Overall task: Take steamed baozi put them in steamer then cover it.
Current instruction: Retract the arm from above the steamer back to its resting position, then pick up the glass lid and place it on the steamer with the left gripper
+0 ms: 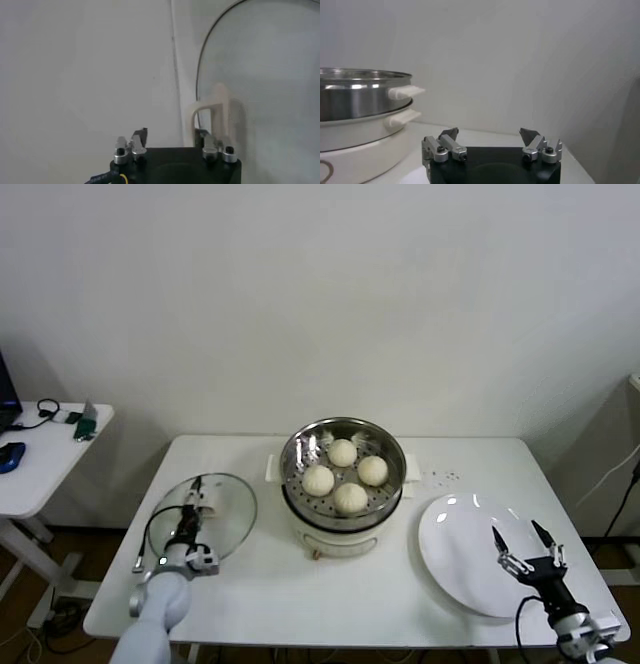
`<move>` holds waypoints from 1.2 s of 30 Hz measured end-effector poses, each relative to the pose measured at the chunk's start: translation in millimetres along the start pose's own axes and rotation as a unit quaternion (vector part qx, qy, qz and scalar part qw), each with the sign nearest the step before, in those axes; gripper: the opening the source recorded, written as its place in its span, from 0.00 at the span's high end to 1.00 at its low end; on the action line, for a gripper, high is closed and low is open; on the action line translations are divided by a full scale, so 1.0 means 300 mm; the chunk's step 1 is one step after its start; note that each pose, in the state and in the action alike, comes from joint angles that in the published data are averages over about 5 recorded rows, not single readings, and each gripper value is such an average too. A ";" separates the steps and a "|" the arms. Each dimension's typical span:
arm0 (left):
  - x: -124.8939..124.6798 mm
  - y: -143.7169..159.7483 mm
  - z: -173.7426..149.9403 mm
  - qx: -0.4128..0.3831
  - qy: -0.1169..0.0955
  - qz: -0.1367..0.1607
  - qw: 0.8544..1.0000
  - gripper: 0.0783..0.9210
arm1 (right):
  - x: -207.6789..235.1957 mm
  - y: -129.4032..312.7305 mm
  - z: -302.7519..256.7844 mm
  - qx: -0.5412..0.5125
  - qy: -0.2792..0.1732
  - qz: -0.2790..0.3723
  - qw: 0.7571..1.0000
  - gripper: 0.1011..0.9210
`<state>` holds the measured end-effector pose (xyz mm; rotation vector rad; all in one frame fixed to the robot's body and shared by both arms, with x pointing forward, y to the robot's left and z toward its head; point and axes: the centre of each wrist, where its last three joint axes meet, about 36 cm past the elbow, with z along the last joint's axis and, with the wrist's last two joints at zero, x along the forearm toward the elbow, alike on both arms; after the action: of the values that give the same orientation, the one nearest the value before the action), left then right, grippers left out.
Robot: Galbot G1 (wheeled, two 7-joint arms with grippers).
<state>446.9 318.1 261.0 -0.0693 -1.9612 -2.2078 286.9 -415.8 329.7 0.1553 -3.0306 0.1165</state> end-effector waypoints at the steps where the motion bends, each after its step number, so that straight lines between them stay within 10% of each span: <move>1: -0.001 -0.001 0.001 0.001 0.000 0.001 1.000 0.45 | 0.000 0.003 0.003 0.000 0.001 -0.001 1.000 0.12; 15: 0.009 -0.007 0.002 0.016 -0.002 0.002 1.000 0.90 | -0.001 0.013 0.024 0.006 0.005 -0.001 1.000 0.12; 36: 0.206 0.227 0.086 0.007 0.060 -0.096 0.994 0.91 | -0.039 -0.020 0.032 0.017 0.013 -0.007 1.000 0.12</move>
<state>395.5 329.5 340.8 0.2590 -1.9926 -2.2522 298.0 -421.4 319.2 0.1771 -3.0021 0.1680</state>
